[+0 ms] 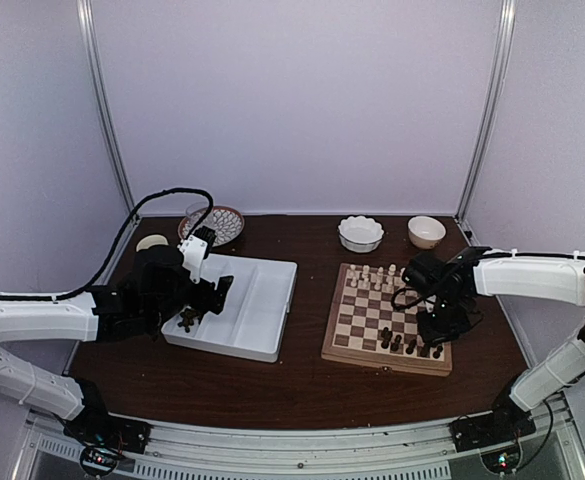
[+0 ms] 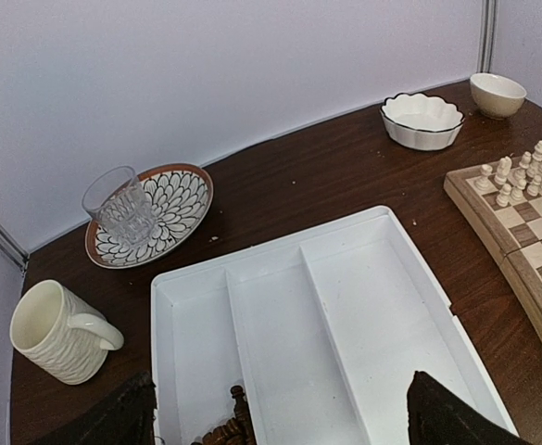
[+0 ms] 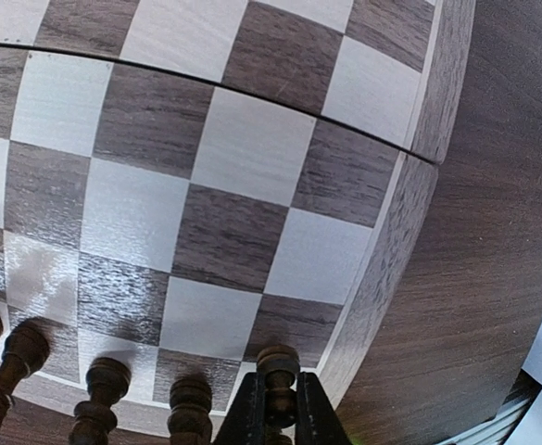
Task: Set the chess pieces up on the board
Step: Place the pawn at a7.
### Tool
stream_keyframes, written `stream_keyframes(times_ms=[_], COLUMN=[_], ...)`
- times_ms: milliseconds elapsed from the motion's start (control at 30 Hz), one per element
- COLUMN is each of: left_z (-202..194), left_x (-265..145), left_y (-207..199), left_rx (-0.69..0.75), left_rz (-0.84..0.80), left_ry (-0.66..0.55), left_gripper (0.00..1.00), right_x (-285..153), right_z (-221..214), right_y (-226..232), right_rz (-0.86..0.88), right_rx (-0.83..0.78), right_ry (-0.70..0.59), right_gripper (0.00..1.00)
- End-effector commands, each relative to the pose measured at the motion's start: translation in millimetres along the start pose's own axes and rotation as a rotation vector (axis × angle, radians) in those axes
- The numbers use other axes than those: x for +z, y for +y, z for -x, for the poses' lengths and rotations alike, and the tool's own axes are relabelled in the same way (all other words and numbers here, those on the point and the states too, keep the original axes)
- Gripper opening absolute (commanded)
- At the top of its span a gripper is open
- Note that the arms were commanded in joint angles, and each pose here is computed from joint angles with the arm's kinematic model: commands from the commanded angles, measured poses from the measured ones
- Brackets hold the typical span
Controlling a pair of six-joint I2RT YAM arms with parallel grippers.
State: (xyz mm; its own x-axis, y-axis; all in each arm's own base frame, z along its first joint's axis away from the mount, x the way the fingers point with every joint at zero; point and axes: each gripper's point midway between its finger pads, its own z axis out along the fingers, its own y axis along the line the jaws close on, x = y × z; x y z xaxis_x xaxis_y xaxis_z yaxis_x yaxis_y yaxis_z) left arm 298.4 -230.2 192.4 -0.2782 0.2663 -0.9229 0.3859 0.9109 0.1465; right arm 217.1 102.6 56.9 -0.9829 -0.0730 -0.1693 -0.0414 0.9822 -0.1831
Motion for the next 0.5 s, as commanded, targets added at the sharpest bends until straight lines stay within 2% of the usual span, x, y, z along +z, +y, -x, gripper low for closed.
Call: stream_keyframes(times_ms=[0,467], left_z=[14.0,13.2], left_x=[-2.5,-2.5], left_y=[-3.9,-3.6], left_rx=[-0.029,-0.027], left_rz=[-0.019,-0.018], left_ry=[-0.038,-0.036], left_gripper=[0.95,0.95], right_x=[1.9,7.7], right_z=[3.9,7.4], right_y=[-9.8,-9.1], right_rz=[-0.036,-0.022], right_rx=[0.028,0.035], right_ry=[-0.015,-0.020], right_gripper=[0.06,0.06])
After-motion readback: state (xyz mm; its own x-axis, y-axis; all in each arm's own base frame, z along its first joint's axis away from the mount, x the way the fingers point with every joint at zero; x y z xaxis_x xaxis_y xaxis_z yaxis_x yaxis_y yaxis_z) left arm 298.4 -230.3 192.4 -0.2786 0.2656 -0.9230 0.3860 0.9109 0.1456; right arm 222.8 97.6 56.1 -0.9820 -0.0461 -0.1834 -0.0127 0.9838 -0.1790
